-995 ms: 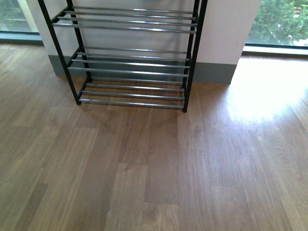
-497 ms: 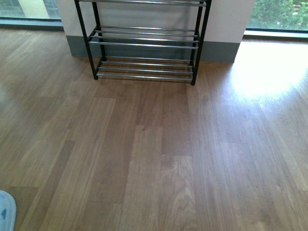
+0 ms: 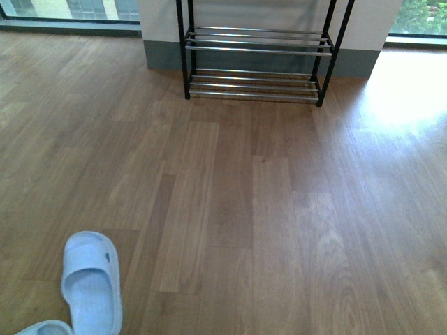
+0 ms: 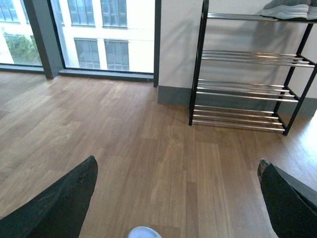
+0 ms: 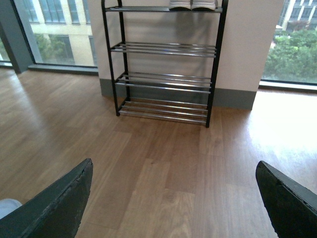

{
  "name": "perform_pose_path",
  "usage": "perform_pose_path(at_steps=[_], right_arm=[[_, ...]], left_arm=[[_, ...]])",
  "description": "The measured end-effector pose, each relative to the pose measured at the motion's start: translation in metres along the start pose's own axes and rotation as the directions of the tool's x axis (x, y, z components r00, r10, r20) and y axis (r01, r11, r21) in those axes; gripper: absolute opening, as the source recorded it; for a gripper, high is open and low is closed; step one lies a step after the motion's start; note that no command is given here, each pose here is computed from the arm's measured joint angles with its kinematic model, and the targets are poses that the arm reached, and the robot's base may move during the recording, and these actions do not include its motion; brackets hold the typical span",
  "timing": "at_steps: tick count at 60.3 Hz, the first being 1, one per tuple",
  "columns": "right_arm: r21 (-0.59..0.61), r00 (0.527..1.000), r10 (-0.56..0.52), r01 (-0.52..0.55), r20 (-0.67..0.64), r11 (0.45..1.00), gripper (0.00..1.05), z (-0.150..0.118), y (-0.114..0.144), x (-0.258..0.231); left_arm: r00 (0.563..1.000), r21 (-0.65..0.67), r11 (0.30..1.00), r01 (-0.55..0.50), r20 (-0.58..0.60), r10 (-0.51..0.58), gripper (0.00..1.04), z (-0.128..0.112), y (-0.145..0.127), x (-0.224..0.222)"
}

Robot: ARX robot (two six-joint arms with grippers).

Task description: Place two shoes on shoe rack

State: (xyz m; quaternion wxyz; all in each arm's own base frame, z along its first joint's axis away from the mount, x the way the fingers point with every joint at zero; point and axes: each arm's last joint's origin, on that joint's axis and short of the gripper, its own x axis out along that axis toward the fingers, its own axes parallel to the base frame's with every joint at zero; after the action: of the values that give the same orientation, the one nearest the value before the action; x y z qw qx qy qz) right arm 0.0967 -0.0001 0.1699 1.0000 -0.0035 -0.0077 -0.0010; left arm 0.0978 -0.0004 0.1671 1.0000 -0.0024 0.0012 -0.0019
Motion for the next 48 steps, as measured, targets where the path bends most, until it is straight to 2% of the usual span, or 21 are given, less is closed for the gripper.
perform_pose_path(at_steps=[48], right_arm=[[0.0,1.0,0.001,-0.001,-0.002,1.0,0.95,-0.0001,0.0,0.0]], left_arm=[[1.0,0.0,1.0,-0.002,0.0,0.002,0.95,-0.0001,0.0001,0.0]])
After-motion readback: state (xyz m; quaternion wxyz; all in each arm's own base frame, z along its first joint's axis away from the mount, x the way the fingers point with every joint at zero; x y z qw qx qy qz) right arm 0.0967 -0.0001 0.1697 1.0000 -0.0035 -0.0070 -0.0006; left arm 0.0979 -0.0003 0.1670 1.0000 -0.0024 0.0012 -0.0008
